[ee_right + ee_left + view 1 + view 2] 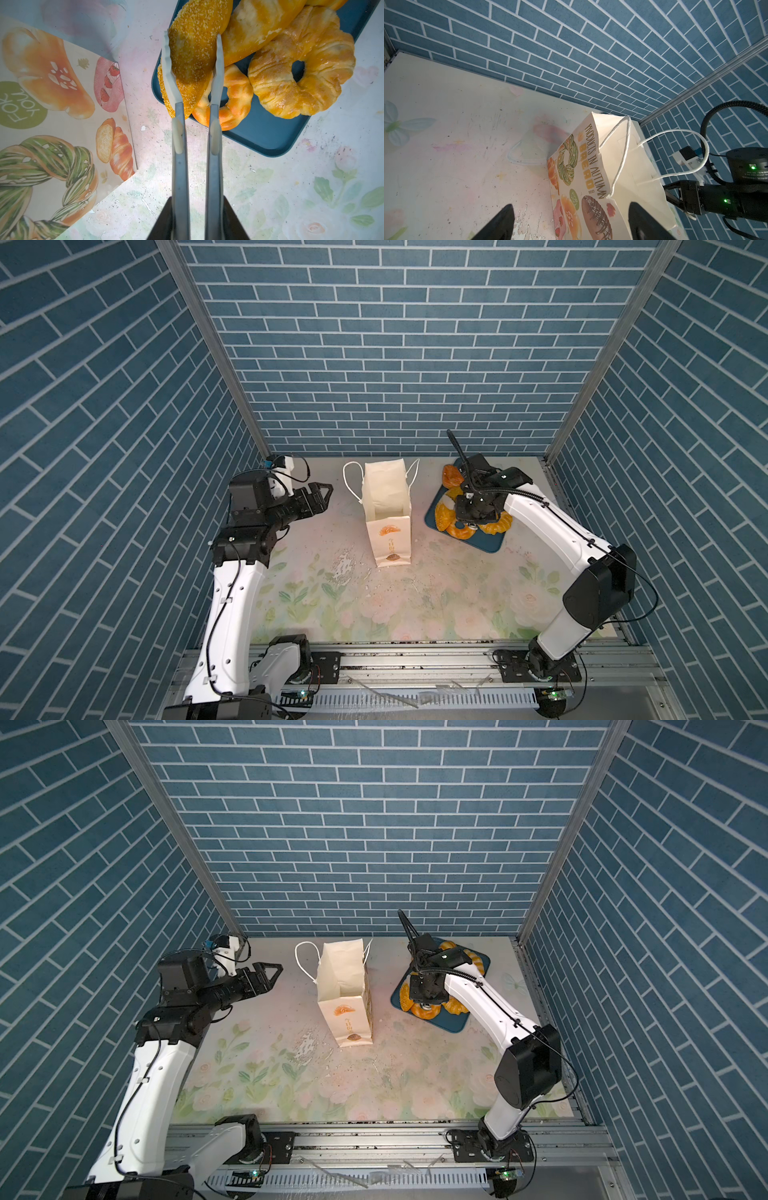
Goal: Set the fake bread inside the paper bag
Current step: 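Lift the orange bun in the tongs with the right gripper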
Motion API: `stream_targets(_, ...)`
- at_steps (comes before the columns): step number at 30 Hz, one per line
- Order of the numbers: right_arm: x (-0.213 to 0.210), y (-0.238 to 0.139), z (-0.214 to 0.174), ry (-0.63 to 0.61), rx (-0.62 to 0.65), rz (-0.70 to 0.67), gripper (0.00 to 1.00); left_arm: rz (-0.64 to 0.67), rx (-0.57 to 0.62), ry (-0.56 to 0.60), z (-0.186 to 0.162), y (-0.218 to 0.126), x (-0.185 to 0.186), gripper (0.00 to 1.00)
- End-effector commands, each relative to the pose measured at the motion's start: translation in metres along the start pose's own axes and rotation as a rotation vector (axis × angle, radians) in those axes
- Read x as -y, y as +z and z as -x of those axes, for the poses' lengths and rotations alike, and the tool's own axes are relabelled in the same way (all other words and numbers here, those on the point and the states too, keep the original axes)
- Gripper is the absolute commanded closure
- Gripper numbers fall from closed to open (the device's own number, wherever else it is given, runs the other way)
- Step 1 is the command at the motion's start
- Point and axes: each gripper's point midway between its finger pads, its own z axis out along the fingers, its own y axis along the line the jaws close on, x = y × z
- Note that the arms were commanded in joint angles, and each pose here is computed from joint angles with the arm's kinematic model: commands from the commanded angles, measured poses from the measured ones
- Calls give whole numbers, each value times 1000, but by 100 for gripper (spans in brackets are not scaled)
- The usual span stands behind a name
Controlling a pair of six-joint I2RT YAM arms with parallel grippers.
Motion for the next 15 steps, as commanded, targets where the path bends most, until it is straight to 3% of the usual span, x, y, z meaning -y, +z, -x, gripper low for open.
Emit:
stream_targets(1, -4, -22, 6, -37, 72, 41, 87, -19, 21, 1, 8, -3, 5, 13)
stream_targets(15, 0, -34, 3, -55, 102, 47, 92, -39, 26, -4, 11, -3, 9, 13)
